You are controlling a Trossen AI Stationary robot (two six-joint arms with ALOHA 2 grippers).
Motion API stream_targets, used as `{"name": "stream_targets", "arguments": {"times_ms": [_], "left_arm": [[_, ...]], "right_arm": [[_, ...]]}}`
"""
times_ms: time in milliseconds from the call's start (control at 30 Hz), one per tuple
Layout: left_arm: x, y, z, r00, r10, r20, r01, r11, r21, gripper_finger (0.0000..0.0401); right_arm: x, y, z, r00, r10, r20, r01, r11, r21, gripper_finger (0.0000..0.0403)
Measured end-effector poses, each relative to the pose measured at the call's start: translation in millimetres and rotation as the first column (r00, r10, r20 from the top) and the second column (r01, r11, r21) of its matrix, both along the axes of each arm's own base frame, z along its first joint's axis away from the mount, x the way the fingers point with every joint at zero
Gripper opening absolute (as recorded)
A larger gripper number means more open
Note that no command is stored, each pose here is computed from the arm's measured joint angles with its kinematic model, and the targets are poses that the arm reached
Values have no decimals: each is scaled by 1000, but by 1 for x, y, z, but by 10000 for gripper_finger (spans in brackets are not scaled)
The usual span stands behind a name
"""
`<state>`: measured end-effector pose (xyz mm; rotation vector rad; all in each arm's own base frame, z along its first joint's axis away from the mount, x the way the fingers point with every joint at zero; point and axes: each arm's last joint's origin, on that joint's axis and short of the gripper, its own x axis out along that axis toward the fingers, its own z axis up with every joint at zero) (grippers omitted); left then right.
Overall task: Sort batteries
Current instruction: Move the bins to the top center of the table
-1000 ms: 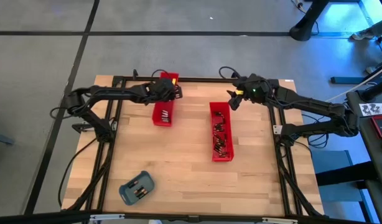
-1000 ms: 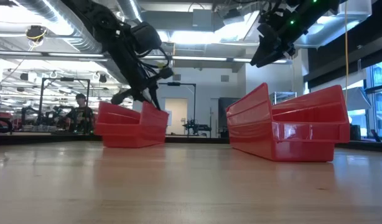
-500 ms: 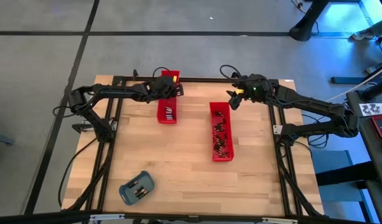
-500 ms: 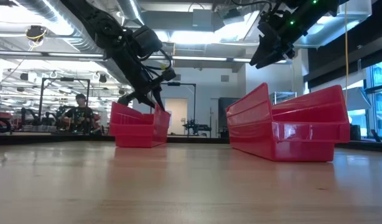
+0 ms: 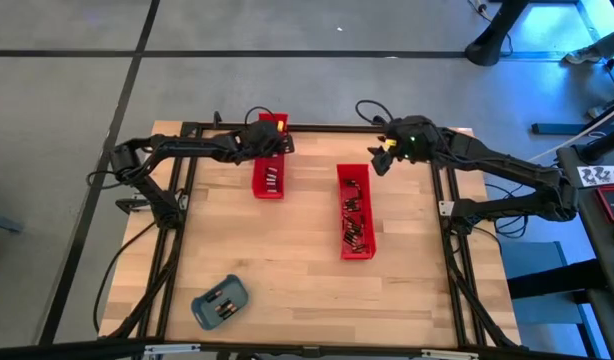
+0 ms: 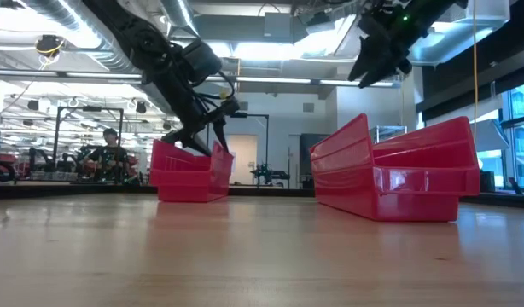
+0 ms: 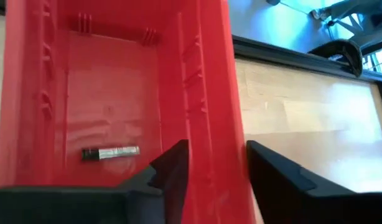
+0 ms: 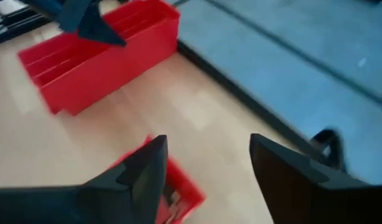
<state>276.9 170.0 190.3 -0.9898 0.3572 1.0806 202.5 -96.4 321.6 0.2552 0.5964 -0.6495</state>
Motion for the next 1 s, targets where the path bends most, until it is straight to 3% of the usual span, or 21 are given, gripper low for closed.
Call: {"name": "stream_targets", "arguments": {"times_ms": [133,267,367,567,800,1000], "left_arm": [[-3,2,9,1000,-9,15,9,1000,28,174],[-8,3,19,999,-14,35,12,998,56,183],[-13,3,31,998,-16,65,11,997,80,184],[-20,-5,57,991,-61,117,42,987,156,184],[-24,-24,102,968,-178,177,125,953,275,184],[-28,-37,127,952,-254,174,179,916,358,184]], "right_arm": [[-5,6,-9,1000,4,-22,0,979,202,268],[-8,13,-36,999,10,-44,10,908,420,288],[-8,21,-57,997,12,-80,32,850,526,291],[-5,35,-93,991,-2,-137,87,784,615,291],[16,41,-116,984,4,-177,111,762,638,289],[26,39,-134,968,-38,-248,197,728,656,223]]}}
